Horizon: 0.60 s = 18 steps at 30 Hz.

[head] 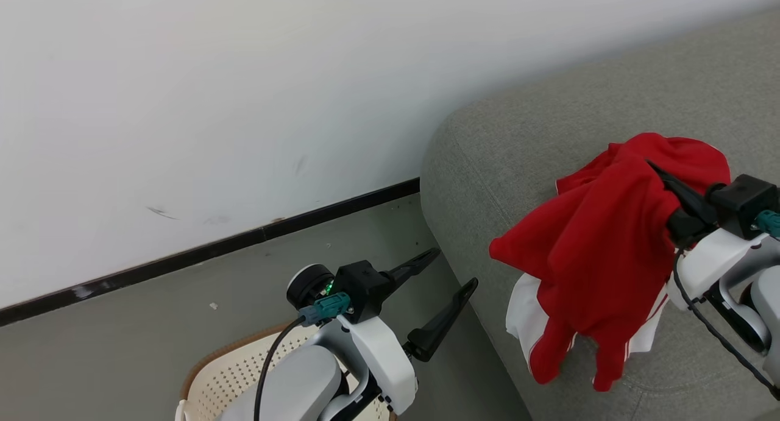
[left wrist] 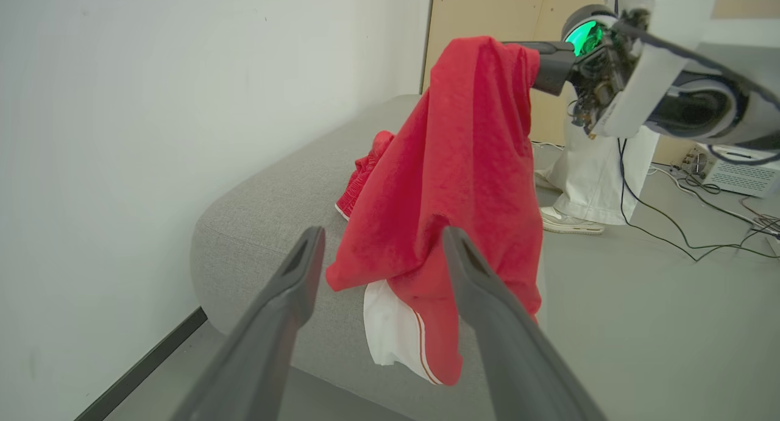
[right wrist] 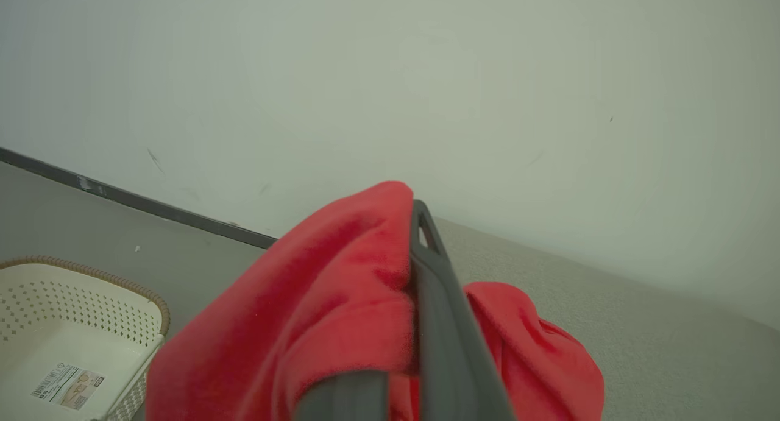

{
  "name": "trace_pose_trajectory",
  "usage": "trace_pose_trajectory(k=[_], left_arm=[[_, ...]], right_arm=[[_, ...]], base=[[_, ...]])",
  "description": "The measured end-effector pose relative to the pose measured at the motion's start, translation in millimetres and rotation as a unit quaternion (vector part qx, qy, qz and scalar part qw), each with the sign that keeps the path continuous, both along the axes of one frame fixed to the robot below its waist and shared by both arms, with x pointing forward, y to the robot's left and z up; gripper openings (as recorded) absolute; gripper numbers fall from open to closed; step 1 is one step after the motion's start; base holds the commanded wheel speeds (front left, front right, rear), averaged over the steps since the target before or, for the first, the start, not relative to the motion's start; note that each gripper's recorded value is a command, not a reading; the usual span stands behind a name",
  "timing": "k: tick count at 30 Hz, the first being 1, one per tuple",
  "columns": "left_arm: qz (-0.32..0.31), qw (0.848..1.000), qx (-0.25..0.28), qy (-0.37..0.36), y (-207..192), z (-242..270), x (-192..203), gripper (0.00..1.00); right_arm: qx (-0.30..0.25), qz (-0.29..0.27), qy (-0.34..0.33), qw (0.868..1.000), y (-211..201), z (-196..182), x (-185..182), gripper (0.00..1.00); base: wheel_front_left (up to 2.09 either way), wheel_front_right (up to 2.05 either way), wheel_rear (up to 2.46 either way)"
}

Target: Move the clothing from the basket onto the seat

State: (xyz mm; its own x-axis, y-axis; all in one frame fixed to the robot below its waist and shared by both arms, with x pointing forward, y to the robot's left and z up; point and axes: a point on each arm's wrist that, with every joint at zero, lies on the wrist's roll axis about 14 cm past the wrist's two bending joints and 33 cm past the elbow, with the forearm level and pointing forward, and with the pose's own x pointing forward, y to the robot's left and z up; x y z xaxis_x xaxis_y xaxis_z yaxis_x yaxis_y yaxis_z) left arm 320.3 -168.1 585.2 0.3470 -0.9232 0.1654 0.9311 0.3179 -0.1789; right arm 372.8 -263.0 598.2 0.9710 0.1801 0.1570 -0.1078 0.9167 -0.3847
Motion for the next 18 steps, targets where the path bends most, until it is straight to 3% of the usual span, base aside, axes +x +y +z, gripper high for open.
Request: trace_pose_trajectory(k=[5,10,18], left_arm=[[0.008,1.000,-0.001,0.012,-1,-6,6,1.00],[0.019,0.999,-0.001,0.026,2,-14,15,1.00],[0.041,0.999,0.000,0.033,14,-23,32,1.00]], right_arm=[[-0.008,0.006,-0.008,1.000,2,11,10,0.00],[-0.026,-0.006,-0.057,0.998,-12,61,35,0.00],[-0.022,-0.087,-0.111,0.990,-75,133,61,0.00]], base=[[0.00,0.00,0.00],[0.00,0.00,0.00],[0.00,0.00,0.00]])
